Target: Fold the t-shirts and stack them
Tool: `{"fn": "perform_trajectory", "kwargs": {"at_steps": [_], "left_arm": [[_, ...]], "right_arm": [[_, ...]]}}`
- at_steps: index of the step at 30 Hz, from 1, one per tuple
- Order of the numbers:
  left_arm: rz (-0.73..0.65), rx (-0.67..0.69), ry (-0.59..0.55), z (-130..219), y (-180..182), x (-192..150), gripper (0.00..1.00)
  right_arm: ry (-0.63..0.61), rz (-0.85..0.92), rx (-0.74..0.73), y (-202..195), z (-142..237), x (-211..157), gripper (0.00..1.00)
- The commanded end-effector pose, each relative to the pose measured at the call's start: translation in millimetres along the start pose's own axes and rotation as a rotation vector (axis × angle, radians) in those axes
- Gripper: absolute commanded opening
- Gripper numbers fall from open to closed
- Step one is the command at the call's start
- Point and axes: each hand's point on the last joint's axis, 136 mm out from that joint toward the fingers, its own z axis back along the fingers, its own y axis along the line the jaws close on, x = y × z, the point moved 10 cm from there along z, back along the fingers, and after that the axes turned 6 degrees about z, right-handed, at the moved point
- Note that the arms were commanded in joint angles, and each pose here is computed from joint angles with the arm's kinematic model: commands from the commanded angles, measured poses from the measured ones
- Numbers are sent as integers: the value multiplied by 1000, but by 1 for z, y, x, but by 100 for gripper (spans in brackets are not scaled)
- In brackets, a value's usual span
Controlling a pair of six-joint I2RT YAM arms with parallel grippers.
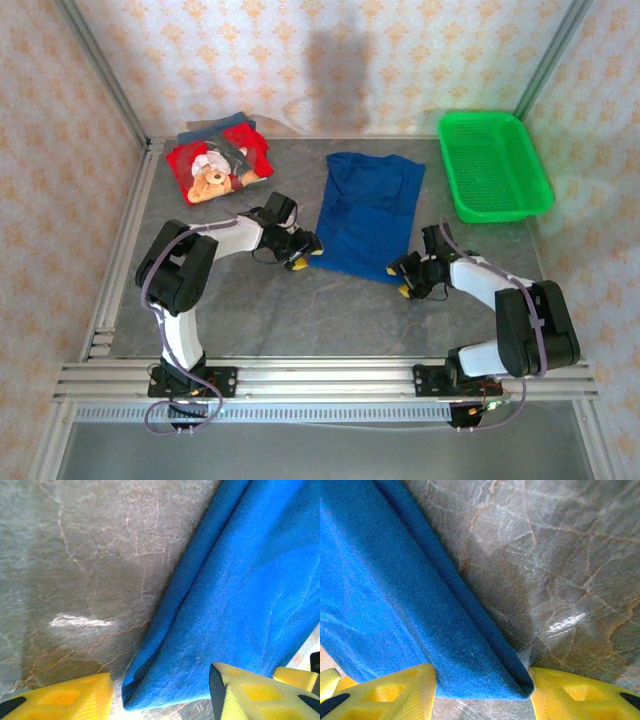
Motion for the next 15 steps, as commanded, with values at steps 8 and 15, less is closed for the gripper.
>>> {"fn": "perform_trajectory", "kwargs": {"at_steps": [8, 15], "left_arm": [[-88, 24, 28, -35, -21, -3, 16], [-105, 75, 6, -17, -13, -13, 0]], "right_arm": [[-91, 29, 11, 19, -23, 27, 12], [-78, 50, 25, 21, -3, 11, 0]]}}
